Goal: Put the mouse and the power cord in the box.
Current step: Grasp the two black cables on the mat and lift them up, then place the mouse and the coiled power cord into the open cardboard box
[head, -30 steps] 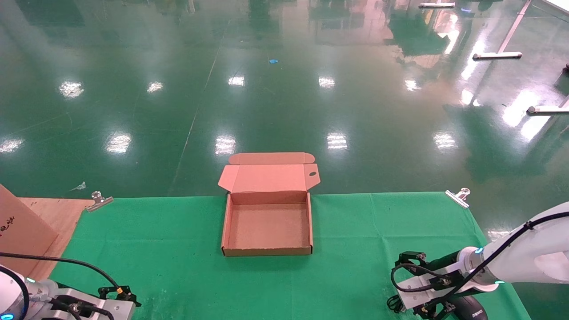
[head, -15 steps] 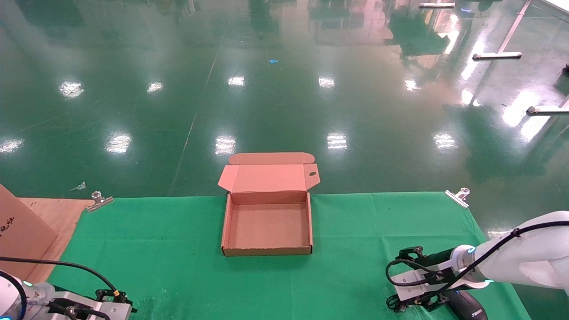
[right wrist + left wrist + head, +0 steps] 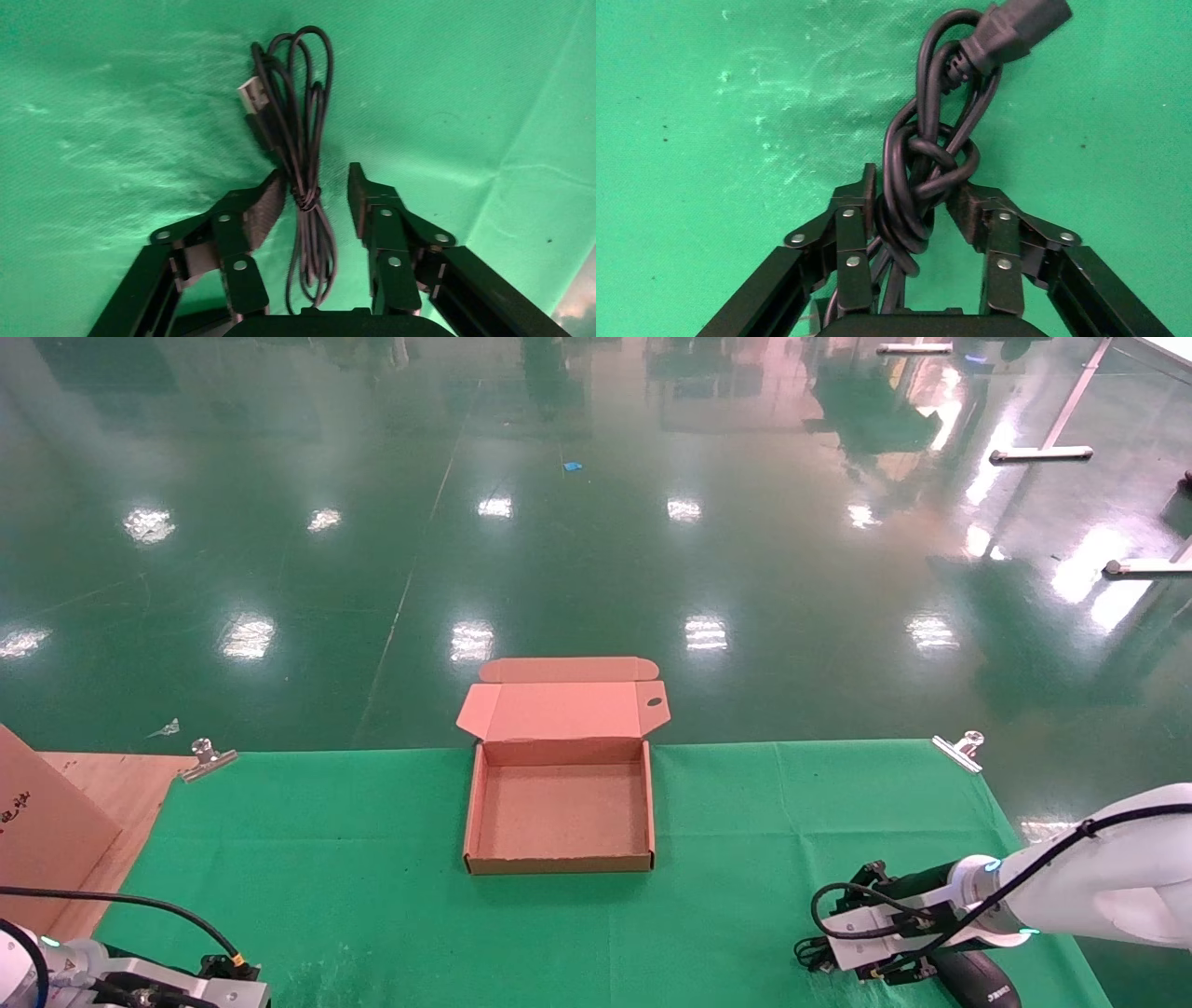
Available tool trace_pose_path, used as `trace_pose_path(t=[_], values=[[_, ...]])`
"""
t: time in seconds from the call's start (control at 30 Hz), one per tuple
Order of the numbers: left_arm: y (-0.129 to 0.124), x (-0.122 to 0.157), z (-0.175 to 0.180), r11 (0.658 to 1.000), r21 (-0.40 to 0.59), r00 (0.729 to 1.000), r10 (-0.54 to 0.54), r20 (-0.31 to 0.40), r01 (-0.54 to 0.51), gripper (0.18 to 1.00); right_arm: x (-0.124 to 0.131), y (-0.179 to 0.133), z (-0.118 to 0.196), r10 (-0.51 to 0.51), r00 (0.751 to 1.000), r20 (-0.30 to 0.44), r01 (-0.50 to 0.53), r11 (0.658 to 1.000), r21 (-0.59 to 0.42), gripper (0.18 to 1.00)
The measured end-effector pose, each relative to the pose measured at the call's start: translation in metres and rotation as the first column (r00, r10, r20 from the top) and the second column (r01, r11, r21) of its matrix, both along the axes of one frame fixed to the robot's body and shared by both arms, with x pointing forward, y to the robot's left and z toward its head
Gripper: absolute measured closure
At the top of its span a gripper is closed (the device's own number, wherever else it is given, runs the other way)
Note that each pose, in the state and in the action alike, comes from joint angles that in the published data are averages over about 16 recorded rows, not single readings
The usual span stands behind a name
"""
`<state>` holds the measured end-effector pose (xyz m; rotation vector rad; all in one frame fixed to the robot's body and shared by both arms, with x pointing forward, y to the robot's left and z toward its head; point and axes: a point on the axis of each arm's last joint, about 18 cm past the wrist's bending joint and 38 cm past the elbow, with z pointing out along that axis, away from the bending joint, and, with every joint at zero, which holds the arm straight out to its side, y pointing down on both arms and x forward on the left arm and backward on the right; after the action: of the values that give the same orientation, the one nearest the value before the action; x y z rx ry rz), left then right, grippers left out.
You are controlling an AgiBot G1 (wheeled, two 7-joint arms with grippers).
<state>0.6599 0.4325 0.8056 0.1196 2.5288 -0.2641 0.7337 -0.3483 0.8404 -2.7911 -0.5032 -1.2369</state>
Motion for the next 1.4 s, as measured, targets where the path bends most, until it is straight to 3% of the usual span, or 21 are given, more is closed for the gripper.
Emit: trace_pose_path(t=[0.3, 0.53, 0.83, 1.13, 1.4], values=[[-0.002, -0.003, 0.01, 1.0, -0.017, 1.0, -0.02, -0.008, 0.02, 0.816, -0.008, -0.006, 0.014, 0.015, 1.0, -0.022, -0.014, 0.999, 0.036, 0.84], [-0.009, -0.012, 0.038, 0.996, -0.058, 0.997, -0.074, -0.021, 0.072, 0.915, -0.021, -0.005, 0.046, 0.071, 0.997, -0.042, -0.067, 0.994, 0.091, 0.925], [-0.025, -0.022, 0.102, 0.982, -0.106, 0.987, -0.158, 0.011, 0.158, 0.979, -0.037, 0.011, 0.115, 0.165, 0.986, -0.002, -0.162, 0.973, 0.164, 0.955], [-0.054, -0.002, 0.183, 0.98, -0.056, 0.967, -0.179, 0.182, 0.192, 0.989, -0.039, 0.058, 0.195, 0.236, 0.965, 0.114, -0.254, 0.948, 0.192, 0.957], [-0.095, 0.032, 0.244, 0.985, -0.001, 0.91, -0.159, 0.382, 0.173, 0.99, -0.032, 0.119, 0.247, 0.276, 0.931, 0.24, -0.324, 0.926, 0.195, 0.957]])
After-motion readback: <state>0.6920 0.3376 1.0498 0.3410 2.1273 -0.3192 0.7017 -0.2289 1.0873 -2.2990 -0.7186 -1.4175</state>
